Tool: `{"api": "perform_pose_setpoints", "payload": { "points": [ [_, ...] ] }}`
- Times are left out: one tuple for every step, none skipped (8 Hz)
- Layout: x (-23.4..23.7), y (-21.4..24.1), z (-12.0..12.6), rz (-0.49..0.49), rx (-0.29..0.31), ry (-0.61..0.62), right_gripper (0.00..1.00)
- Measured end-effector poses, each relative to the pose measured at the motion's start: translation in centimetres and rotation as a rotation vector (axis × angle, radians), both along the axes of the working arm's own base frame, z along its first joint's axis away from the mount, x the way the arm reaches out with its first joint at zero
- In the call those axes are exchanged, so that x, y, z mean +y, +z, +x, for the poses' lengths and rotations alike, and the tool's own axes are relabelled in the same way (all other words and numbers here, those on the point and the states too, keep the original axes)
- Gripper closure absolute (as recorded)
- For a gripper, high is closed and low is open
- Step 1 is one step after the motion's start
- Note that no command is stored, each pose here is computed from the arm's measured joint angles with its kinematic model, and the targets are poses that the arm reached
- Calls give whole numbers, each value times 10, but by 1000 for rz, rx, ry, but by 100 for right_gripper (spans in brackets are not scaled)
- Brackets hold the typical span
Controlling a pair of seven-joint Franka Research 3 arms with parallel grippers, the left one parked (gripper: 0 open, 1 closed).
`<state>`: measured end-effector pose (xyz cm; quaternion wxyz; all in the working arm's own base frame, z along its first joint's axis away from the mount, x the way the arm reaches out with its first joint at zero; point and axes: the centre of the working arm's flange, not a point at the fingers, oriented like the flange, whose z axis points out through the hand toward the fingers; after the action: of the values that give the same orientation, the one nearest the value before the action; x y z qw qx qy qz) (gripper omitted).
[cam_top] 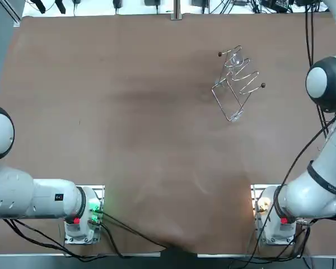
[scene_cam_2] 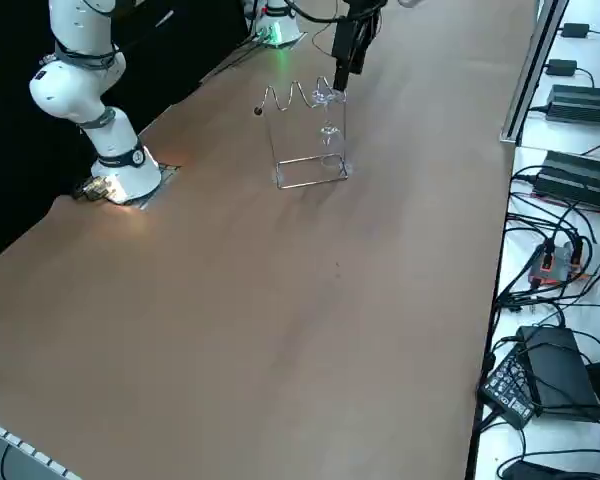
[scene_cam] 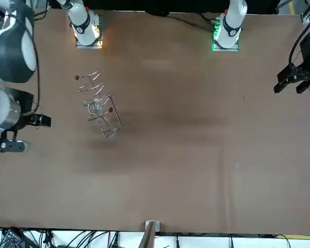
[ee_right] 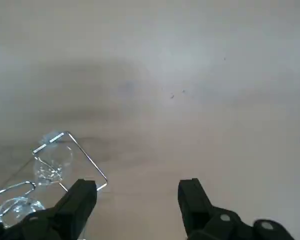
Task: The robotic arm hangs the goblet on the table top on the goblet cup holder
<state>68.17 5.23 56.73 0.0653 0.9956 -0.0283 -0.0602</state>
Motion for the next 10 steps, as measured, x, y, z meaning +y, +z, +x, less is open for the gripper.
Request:
{"api": "perform_pose_setpoints", "payload": {
  "points": [
    [-8,19,-6,30,-31,-12,0],
    [-16,43,-16,74,-72,-23,0],
    [-27,67,-31,126,-114,-40,0],
    [-42,85,-50,161,-131,-70,0],
    [-58,93,-68,173,-129,-105,0],
    [-73,89,-81,175,-114,-136,0],
    [-82,77,-90,176,-92,-157,0],
    [-86,65,-94,175,-75,-169,0],
    [-89,57,-96,174,-63,-177,0],
    [-94,53,-98,173,-55,-186,0]
  ]
}}
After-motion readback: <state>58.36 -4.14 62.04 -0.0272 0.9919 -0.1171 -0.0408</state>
